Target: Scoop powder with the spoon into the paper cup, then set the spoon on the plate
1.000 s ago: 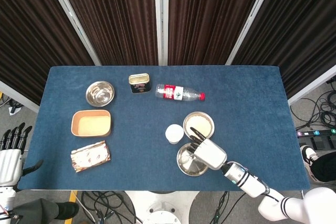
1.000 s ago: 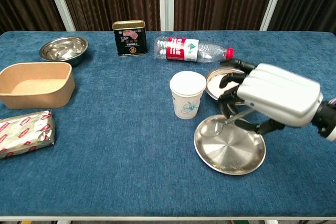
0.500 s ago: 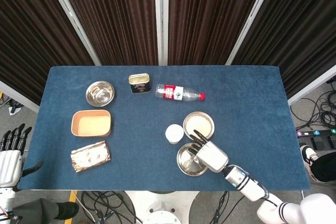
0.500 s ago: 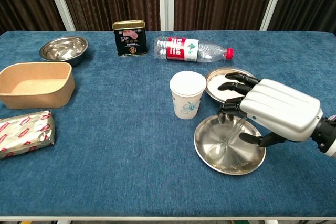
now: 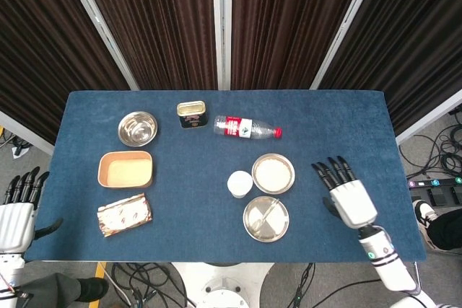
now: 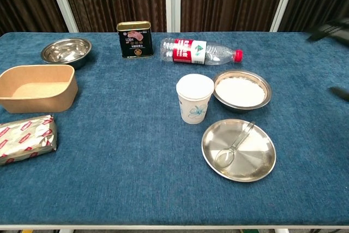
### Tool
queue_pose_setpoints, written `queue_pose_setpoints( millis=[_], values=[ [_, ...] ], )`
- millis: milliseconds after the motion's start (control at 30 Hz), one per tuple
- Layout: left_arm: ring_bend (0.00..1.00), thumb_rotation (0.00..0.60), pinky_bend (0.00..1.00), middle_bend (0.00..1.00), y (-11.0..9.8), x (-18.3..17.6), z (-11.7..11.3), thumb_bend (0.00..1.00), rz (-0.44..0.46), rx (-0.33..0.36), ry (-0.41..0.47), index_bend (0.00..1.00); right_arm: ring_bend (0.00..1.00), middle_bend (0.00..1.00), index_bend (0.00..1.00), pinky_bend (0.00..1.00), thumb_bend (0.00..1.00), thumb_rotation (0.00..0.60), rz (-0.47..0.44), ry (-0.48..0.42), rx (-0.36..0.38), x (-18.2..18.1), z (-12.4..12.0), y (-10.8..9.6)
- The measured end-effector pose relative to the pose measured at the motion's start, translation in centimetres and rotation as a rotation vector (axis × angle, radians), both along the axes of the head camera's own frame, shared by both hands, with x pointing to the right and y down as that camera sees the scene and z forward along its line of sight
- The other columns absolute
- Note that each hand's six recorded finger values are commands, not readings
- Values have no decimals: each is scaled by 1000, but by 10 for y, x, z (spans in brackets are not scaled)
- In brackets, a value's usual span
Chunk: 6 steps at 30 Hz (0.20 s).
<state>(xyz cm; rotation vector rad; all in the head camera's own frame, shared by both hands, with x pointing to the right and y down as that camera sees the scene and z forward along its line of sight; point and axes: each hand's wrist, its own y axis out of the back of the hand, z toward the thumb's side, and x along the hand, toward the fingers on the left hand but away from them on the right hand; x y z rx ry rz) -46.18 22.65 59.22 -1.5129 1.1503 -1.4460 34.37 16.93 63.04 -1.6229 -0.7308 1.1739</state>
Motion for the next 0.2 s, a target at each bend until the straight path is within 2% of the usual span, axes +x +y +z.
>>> queue_pose_setpoints(
  millis=[200],
  values=[
    [8,600,15,80,-8,10,2,0,27,6,3,111,0,78,0,0,276,600,237,-14,-12,64,-49,17]
  ],
)
